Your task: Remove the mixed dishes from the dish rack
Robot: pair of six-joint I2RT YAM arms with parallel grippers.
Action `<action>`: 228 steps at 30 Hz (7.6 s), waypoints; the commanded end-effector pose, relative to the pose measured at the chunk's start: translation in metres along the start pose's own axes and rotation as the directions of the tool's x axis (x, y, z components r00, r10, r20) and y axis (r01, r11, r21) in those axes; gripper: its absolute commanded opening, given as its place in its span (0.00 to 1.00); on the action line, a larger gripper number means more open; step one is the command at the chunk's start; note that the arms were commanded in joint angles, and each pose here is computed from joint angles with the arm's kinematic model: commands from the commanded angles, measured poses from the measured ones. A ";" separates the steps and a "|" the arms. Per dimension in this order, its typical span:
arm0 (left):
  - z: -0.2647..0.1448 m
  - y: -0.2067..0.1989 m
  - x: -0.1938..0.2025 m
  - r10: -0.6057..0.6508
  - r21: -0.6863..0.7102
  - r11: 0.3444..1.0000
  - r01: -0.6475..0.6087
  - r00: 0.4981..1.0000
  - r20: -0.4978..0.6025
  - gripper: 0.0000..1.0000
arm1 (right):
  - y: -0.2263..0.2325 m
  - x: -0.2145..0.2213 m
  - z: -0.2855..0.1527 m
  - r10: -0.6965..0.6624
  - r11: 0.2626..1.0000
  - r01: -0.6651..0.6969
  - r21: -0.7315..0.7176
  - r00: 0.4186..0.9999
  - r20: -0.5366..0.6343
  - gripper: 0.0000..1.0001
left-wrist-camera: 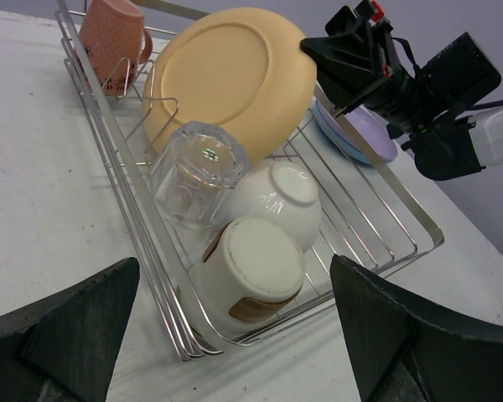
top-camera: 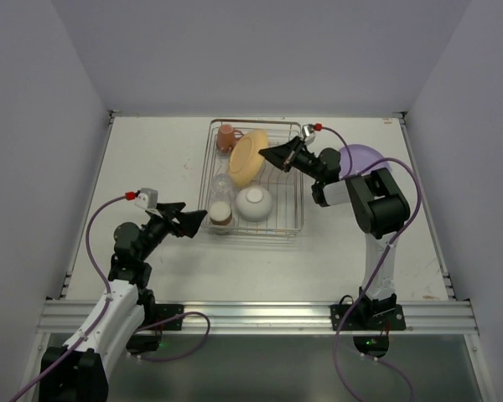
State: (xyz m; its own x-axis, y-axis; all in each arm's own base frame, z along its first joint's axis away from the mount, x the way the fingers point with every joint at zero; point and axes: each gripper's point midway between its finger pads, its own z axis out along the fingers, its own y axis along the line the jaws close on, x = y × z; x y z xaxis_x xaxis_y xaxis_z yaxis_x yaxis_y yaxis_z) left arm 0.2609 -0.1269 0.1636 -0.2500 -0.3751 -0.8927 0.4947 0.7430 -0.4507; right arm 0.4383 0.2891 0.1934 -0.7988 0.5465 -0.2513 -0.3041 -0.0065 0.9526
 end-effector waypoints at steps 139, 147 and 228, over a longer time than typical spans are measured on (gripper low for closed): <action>0.000 -0.003 -0.003 0.037 0.020 0.999 -0.037 0.999 0.021 1.00 | -0.103 -0.184 -0.190 -0.317 -0.451 0.342 0.824 0.802 -0.506 0.03; 0.000 -0.003 -0.004 0.041 0.019 0.999 -0.041 0.999 0.023 1.00 | -0.112 -0.179 -0.193 -0.281 -0.461 0.357 0.812 0.810 -0.515 0.06; 0.061 -0.027 -0.070 0.016 -0.301 0.951 -0.076 0.980 -0.199 1.00 | 0.067 -0.073 -0.122 -0.625 0.362 0.589 0.722 0.729 -0.281 0.99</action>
State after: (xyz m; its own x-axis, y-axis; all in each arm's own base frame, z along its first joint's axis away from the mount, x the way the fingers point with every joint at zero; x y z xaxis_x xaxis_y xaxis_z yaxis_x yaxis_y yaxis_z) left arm 0.3055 -0.1620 0.2389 -0.3654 -0.2962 -0.8825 0.3239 0.8483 -0.4188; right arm 0.4141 0.1418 0.2358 -0.5822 0.1699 -0.7951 -0.1589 0.9353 0.3162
